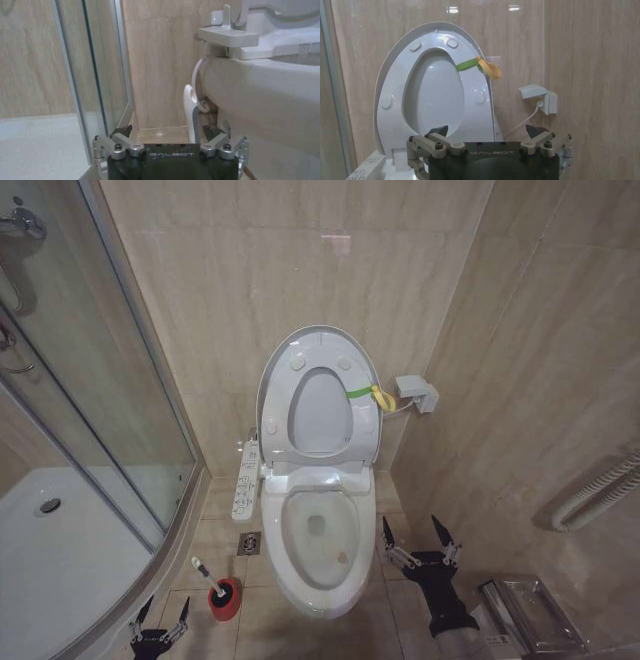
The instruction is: Open the toilet lid, clean the toilet bowl with a toilet brush, close the toilet lid, and flush.
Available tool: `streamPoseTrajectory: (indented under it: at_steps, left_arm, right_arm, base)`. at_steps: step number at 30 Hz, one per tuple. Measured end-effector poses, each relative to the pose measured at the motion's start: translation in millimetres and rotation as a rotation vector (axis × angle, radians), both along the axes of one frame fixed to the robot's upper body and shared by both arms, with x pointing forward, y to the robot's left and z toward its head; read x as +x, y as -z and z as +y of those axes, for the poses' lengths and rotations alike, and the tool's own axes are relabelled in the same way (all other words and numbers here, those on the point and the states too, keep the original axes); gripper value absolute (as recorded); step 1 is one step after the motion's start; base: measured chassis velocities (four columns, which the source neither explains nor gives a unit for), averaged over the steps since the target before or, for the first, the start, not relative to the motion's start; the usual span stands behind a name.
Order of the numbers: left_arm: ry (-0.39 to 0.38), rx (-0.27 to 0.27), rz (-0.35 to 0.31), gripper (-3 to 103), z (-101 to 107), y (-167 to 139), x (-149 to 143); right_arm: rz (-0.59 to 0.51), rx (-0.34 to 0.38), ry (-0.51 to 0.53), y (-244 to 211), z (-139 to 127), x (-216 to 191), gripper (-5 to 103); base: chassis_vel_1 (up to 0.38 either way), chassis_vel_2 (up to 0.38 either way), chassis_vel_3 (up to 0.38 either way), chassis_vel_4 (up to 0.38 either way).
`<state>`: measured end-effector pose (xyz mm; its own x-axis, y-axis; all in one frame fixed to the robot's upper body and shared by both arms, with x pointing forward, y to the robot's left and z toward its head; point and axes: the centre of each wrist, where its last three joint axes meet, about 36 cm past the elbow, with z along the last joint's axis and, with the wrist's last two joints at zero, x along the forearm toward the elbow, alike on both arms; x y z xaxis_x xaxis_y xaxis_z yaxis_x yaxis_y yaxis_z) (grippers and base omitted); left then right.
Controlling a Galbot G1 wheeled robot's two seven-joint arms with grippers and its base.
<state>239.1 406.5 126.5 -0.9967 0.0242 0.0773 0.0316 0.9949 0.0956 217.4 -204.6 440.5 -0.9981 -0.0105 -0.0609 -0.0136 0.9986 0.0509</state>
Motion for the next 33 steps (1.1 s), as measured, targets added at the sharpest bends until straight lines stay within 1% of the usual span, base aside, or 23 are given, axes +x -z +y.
streamPoseTrajectory:
  at_steps: [1, 7, 8, 9, 15, 22, 27, 32, 33]
  left_arm:
    - [0.003, -0.005, -0.003, 93, 1, 1, 2]
    - [0.023, -0.019, -0.011, 93, 3, 2, 10]
    - [0.029, -0.021, -0.017, 93, 5, 3, 12]
    - [0.034, -0.023, -0.023, 96, 7, 4, 15]
    - [0.046, -0.029, -0.046, 96, 15, 5, 30]
    - [0.075, -0.037, -0.068, 96, 14, 6, 44]
    - [0.105, -0.043, -0.078, 98, 10, 7, 56]
    - [0.109, -0.035, -0.097, 97, 13, 7, 76]
    - [0.109, -0.035, -0.097, 97, 13, 7, 76]
  right_arm:
    - [0.000, 0.000, 0.000, 0, 0, 0, 100]
    - [0.000, 0.000, 0.000, 0, 0, 0, 100]
    - [0.000, 0.000, 0.000, 0, 0, 0, 100]
    - [0.000, 0.000, 0.000, 0, 0, 0, 100]
    - [0.000, 0.000, 0.000, 0, 0, 0, 100]
    - [0.000, 0.000, 0.000, 0, 0, 0, 100]
    - [0.000, 0.000, 0.000, 0, 0, 0, 100]
    - [0.000, 0.000, 0.000, 0, 0, 0, 100]
    - [0.000, 0.000, 0.000, 0, 0, 0, 100]
  base:
    - [0.000, 0.000, 0.000, 0.000]
    - [0.000, 0.000, 0.000, 0.000]
    - [0.000, 0.000, 0.000, 0.000]
    - [0.000, 0.000, 0.000, 0.000]
    - [0.000, 0.000, 0.000, 0.000]
    - [0.000, 0.000, 0.000, 0.000]
    - [0.000, 0.000, 0.000, 0.000]
    - [0.000, 0.000, 0.000, 0.000]
    - [0.000, 0.000, 0.000, 0.000]
